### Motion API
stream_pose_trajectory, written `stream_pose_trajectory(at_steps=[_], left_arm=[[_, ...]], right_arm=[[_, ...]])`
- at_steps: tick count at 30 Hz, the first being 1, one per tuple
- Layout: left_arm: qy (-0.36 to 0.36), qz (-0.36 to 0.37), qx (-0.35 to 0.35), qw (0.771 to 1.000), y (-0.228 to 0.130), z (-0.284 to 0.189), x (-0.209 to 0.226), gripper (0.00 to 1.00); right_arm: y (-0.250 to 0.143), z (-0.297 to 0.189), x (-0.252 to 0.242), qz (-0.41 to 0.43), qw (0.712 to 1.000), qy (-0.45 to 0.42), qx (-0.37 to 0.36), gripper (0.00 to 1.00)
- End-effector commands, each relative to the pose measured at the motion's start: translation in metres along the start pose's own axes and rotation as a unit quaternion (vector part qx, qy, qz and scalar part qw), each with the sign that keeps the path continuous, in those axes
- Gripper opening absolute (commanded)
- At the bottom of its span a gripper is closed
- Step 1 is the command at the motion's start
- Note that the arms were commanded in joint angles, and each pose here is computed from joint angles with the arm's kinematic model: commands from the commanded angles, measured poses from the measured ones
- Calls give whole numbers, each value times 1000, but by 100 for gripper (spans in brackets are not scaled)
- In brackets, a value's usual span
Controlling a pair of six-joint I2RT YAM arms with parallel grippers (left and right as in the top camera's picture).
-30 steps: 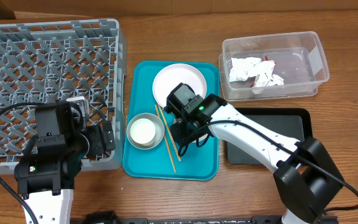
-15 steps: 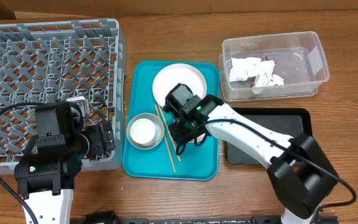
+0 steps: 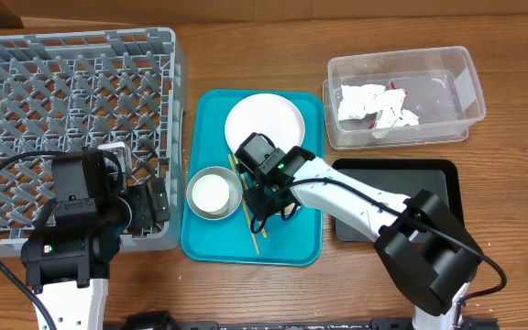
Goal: Sort waste into correct bins and load items into the dishwasher
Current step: 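Grasp the pink bowl of rice with the right gripper, then tip the pink bowl over the black tray to dump the rice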
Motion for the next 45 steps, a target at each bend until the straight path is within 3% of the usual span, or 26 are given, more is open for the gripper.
stream_pose_trajectory(at_steps=[1, 12, 16, 26, 32, 45], left_arm=[[-9, -5, -9, 1000, 5, -6, -3, 100], [-9, -5, -9, 1000, 5, -6, -3, 100], [-9, -5, -9, 1000, 5, -6, -3, 100], [-9, -5, -10, 1000, 6, -6, -3, 100], [-11, -5, -16, 1000, 8, -6, -4, 100], [-12, -5, -17, 1000, 9, -6, -4, 100]], right_arm=[[-3, 8, -5, 12, 1000, -14, 10, 20], [-5, 8, -9, 27, 999, -29, 15, 4], [-2, -5, -19, 35, 997, -66, 18, 4], [33, -120, -49, 108, 984, -93, -111, 4], [21, -162, -70, 158, 976, -25, -146, 4], [-35, -152, -124, 283, 935, 170, -130, 4]])
Point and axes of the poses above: each gripper's point midway between its finger pads, its own z axis out along the fingers, its own x axis along the line the jaws close on, y = z × x, the point moved 3 cm from there along -z, back along the fingers, and after that the axes turned 14 degrees about -z, right-handed, at the moved point
